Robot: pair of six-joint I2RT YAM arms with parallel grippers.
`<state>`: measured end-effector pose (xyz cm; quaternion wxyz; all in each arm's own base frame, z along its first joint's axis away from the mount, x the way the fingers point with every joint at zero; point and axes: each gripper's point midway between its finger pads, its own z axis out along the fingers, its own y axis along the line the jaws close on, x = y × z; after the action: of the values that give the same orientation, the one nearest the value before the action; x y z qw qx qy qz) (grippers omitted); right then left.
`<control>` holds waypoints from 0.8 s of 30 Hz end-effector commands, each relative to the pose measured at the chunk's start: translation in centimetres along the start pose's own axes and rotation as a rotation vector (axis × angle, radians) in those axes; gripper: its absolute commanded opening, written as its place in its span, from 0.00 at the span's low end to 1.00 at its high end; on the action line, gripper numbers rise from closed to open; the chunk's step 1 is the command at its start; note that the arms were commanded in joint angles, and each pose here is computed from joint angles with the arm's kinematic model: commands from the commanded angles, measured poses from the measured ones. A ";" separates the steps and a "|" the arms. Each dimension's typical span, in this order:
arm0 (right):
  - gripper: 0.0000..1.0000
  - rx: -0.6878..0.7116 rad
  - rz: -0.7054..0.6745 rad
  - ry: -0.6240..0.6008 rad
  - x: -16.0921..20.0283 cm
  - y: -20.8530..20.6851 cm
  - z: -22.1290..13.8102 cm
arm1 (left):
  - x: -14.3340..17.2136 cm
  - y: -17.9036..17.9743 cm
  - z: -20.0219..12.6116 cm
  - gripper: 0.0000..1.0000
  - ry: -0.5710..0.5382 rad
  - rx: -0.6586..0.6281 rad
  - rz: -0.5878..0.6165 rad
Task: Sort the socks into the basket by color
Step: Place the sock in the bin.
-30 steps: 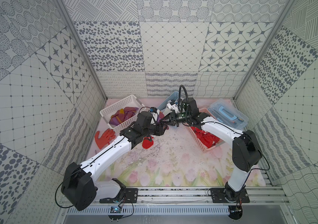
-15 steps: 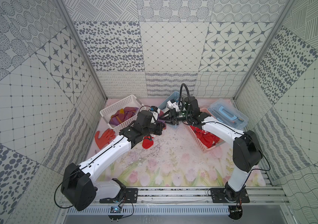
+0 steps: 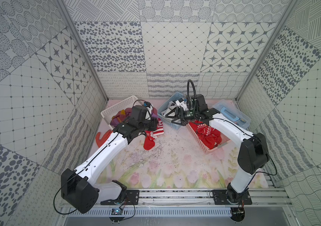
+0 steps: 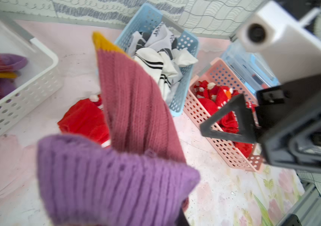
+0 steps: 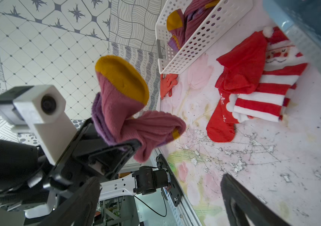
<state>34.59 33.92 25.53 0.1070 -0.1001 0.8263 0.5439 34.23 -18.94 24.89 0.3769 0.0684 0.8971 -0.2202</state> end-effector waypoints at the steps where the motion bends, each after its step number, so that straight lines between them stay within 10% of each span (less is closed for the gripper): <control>1: 0.98 0.077 -0.082 0.005 1.0 0.1 -1.1 | -0.1 4.9 0.5 0.00 0.086 -0.128 -0.059; 24: 0.98 0.346 -0.188 0.175 3.5 -5.3 2.7 | -10.7 24.5 10.3 0.00 0.146 -0.470 -0.143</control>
<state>32.61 33.89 19.50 0.0985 -0.1851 0.8987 0.3851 54.16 -3.85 19.85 0.3330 -0.0771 0.9373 -0.0676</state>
